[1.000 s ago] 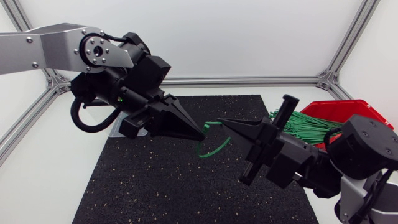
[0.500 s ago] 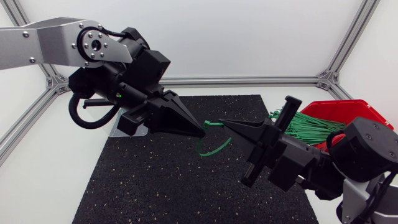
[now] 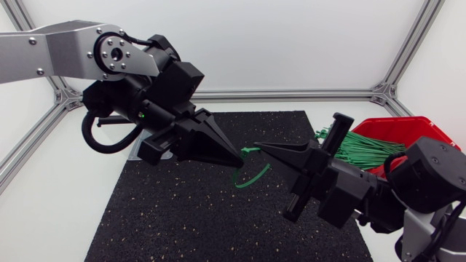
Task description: Take a green cable tie from the red box, thread the tail through the head to close it, then place it in the transparent bin on the left.
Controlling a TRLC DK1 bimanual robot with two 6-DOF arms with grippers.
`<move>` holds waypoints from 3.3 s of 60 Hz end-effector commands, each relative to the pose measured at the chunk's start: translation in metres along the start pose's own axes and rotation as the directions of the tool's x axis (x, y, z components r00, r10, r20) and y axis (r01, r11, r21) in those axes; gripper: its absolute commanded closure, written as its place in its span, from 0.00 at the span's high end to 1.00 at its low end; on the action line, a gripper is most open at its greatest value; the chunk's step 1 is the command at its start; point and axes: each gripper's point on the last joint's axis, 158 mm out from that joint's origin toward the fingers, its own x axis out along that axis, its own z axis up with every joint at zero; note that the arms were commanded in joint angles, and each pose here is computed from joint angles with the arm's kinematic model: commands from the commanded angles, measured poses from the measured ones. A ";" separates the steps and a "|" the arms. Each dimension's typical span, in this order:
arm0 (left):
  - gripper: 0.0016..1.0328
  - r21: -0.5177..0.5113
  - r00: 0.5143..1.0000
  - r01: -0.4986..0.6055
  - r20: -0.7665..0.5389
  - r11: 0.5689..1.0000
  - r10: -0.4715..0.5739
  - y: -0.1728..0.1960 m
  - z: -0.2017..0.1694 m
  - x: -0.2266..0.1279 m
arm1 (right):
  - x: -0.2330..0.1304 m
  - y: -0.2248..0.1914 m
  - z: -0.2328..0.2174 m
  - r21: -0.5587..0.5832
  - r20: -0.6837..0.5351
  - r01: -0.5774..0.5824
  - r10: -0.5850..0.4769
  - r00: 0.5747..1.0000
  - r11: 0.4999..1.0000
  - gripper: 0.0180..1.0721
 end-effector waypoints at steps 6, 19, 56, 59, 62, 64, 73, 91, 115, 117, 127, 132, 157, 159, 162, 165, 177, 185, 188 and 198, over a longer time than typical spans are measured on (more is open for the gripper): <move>0.03 -0.002 1.000 0.019 0.004 1.000 -0.019 0.002 0.000 0.002 | -0.005 0.004 -0.005 -0.014 0.001 -0.005 0.005 1.000 1.000 0.06; 0.03 -0.006 0.999 0.044 -0.012 0.999 -0.044 -0.001 -0.003 -0.001 | -0.005 0.003 -0.005 -0.015 0.008 -0.007 0.007 1.000 1.000 0.06; 0.03 0.002 0.998 0.053 -0.015 0.999 -0.053 0.007 0.003 -0.002 | -0.010 0.008 -0.008 -0.021 0.004 -0.017 0.018 1.000 1.000 0.06; 0.03 -0.003 0.998 0.055 -0.016 0.999 -0.055 0.007 0.003 -0.001 | -0.010 0.007 -0.008 -0.022 0.005 -0.015 0.015 1.000 1.000 0.06; 0.03 -0.004 0.998 0.057 -0.017 0.998 -0.057 0.007 0.002 -0.001 | -0.010 0.005 -0.009 -0.023 0.001 -0.013 0.013 1.000 1.000 0.06; 0.03 -0.004 0.998 0.059 -0.016 0.998 -0.059 0.006 0.002 0.000 | -0.009 0.004 -0.011 -0.023 -0.002 -0.012 0.012 1.000 1.000 0.06; 0.03 -0.004 0.997 0.074 -0.024 0.997 -0.074 0.001 0.000 0.002 | -0.008 0.001 -0.019 -0.021 -0.018 -0.012 0.012 1.000 1.000 0.06; 0.03 0.003 0.996 0.085 -0.030 0.996 -0.085 -0.002 0.000 0.005 | -0.010 -0.001 -0.012 -0.030 -0.002 -0.001 0.001 1.000 1.000 0.06; 0.03 0.007 0.996 0.083 -0.027 0.996 -0.083 0.000 0.002 0.004 | -0.012 0.002 -0.001 -0.034 0.016 0.006 -0.005 1.000 0.999 0.06; 0.03 0.009 0.996 0.083 -0.027 0.997 -0.083 0.000 0.002 0.004 | -0.012 0.003 -0.002 -0.032 0.014 0.002 -0.002 1.000 0.999 0.06; 0.03 0.009 0.996 0.084 -0.027 0.996 -0.084 0.000 0.003 0.005 | -0.012 0.003 -0.003 -0.030 0.011 0.001 0.000 1.000 1.000 0.06; 0.03 0.007 0.996 0.084 -0.027 0.996 -0.084 0.000 0.003 0.005 | -0.012 0.004 -0.002 -0.030 0.013 0.000 0.001 1.000 1.000 0.06; 0.03 0.006 0.996 0.083 -0.027 0.997 -0.083 0.002 0.003 0.004 | -0.011 0.008 -0.004 -0.025 0.009 -0.011 0.011 1.000 1.000 0.06; 0.03 0.008 0.996 0.082 -0.026 0.997 -0.082 0.001 0.004 0.004 | -0.010 0.007 -0.004 -0.025 0.009 -0.011 0.011 1.000 1.000 0.06; 0.03 0.007 0.996 0.082 -0.026 0.997 -0.082 0.001 0.004 0.004 | -0.009 0.007 -0.005 -0.023 0.009 -0.012 0.012 1.000 1.000 0.06; 0.03 0.005 0.996 0.082 -0.026 0.997 -0.082 0.001 0.004 0.004 | -0.009 0.006 -0.006 -0.023 0.006 -0.010 0.011 1.000 1.000 0.06; 0.03 0.007 0.996 0.082 -0.026 0.997 -0.082 0.000 0.004 0.003 | -0.008 0.003 -0.006 -0.025 0.004 -0.005 0.005 1.000 1.000 0.06; 0.03 0.004 0.996 0.081 -0.025 0.997 -0.081 0.001 0.003 0.003 | -0.010 0.002 -0.003 -0.027 0.011 0.002 -0.002 1.000 1.000 0.06; 0.03 0.004 0.996 0.081 -0.026 0.997 -0.081 0.002 0.003 0.003 | -0.011 0.001 0.000 -0.028 0.018 0.008 -0.007 1.000 1.000 0.06; 0.03 0.005 0.996 0.082 -0.026 0.997 -0.082 0.002 0.003 0.003 | -0.013 0.001 0.003 -0.030 0.023 0.011 -0.011 1.000 0.999 0.06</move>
